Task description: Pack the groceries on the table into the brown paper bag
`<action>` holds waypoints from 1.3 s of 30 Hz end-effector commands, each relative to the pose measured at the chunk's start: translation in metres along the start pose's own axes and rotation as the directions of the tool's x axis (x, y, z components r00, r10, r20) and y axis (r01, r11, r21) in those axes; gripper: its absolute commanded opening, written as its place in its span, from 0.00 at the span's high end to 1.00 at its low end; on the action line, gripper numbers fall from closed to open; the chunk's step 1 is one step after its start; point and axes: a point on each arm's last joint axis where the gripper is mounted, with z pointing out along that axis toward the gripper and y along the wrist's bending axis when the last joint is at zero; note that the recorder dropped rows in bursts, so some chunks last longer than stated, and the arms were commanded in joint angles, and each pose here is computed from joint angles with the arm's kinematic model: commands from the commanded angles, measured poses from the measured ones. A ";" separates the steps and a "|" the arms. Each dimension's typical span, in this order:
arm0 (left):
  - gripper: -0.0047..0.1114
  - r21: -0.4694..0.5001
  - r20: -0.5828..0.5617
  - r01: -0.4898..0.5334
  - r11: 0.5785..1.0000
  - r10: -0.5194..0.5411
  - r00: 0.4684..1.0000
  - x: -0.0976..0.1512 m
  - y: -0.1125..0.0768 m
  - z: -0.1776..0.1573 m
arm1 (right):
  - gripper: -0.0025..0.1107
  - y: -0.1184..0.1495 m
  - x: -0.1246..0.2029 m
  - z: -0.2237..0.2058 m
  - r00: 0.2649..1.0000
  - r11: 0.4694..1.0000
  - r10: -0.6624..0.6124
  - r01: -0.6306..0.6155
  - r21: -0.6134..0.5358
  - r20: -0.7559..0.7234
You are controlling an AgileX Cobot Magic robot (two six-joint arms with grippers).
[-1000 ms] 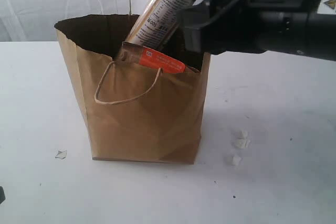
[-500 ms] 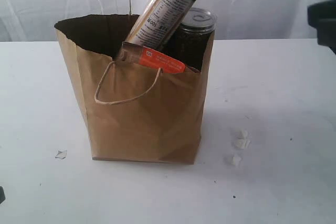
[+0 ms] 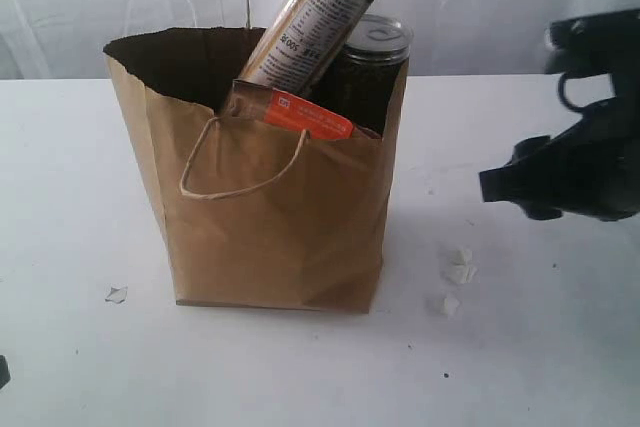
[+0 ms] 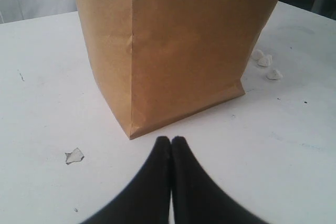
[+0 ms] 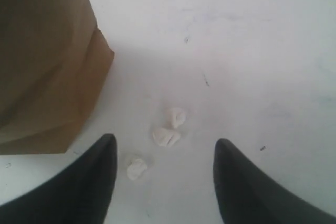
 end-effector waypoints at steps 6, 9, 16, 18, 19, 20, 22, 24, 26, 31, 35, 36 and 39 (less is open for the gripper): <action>0.96 0.003 -0.001 0.006 1.000 -0.006 1.000 0.001 0.000 0.000 | 0.52 -0.008 0.017 0.102 0.983 0.996 0.087 -0.084 0.023 -0.164; 0.96 0.003 -0.001 0.006 1.000 -0.006 1.000 0.001 0.000 0.000 | 0.52 -0.008 0.024 0.121 0.980 0.996 0.087 -0.084 0.024 -0.182; 0.96 0.003 -0.001 0.006 1.000 -0.006 1.000 0.001 0.000 0.000 | 0.54 -0.008 0.028 0.149 0.979 0.998 0.064 -0.061 0.019 -0.192; 0.96 0.003 -0.001 0.006 1.000 -0.006 1.000 0.001 0.000 0.000 | 0.55 -0.007 0.025 0.154 0.981 0.998 0.064 -0.061 0.018 -0.185; 0.96 0.003 -0.001 0.006 1.000 -0.006 1.000 0.001 0.000 0.000 | 0.55 -0.007 0.025 0.156 0.980 0.998 0.064 -0.061 0.018 -0.187; 0.96 0.003 -0.001 0.006 1.000 -0.006 1.000 0.001 0.000 0.000 | 0.55 -0.007 0.023 0.159 0.981 0.998 0.064 -0.061 0.018 -0.185; 0.96 0.003 -0.001 0.006 1.000 -0.006 1.000 0.001 0.000 0.000 | 0.55 -0.007 0.020 0.161 0.981 0.998 0.064 -0.061 0.017 -0.182; 0.96 0.003 -0.001 0.006 1.000 -0.006 1.000 0.001 0.000 0.000 | 0.55 -0.007 0.020 0.164 0.981 0.998 0.064 -0.061 0.018 -0.185; 0.96 0.003 -0.001 0.006 1.000 -0.006 1.000 0.001 0.000 0.000 | 0.55 -0.007 0.021 0.166 0.979 0.998 0.064 -0.061 0.019 -0.193; 0.96 0.003 -0.001 0.006 1.000 -0.006 1.000 0.001 0.000 0.000 | 0.55 -0.007 0.029 0.173 0.969 0.998 0.064 -0.059 0.027 -0.239; 0.96 0.003 -0.001 0.006 1.000 -0.006 1.000 0.001 0.000 0.000 | 0.56 -0.008 0.035 0.180 0.961 0.998 0.064 -0.058 0.031 -0.269; 0.96 0.003 -0.001 0.006 1.000 -0.006 1.000 0.001 0.000 0.000 | 0.57 -0.008 0.036 0.181 0.960 0.998 0.064 -0.058 0.032 -0.274; 0.96 0.003 -0.001 0.006 1.000 -0.006 1.000 0.001 0.000 0.000 | 0.66 -0.008 0.039 0.183 0.954 0.998 0.064 -0.057 0.035 -0.292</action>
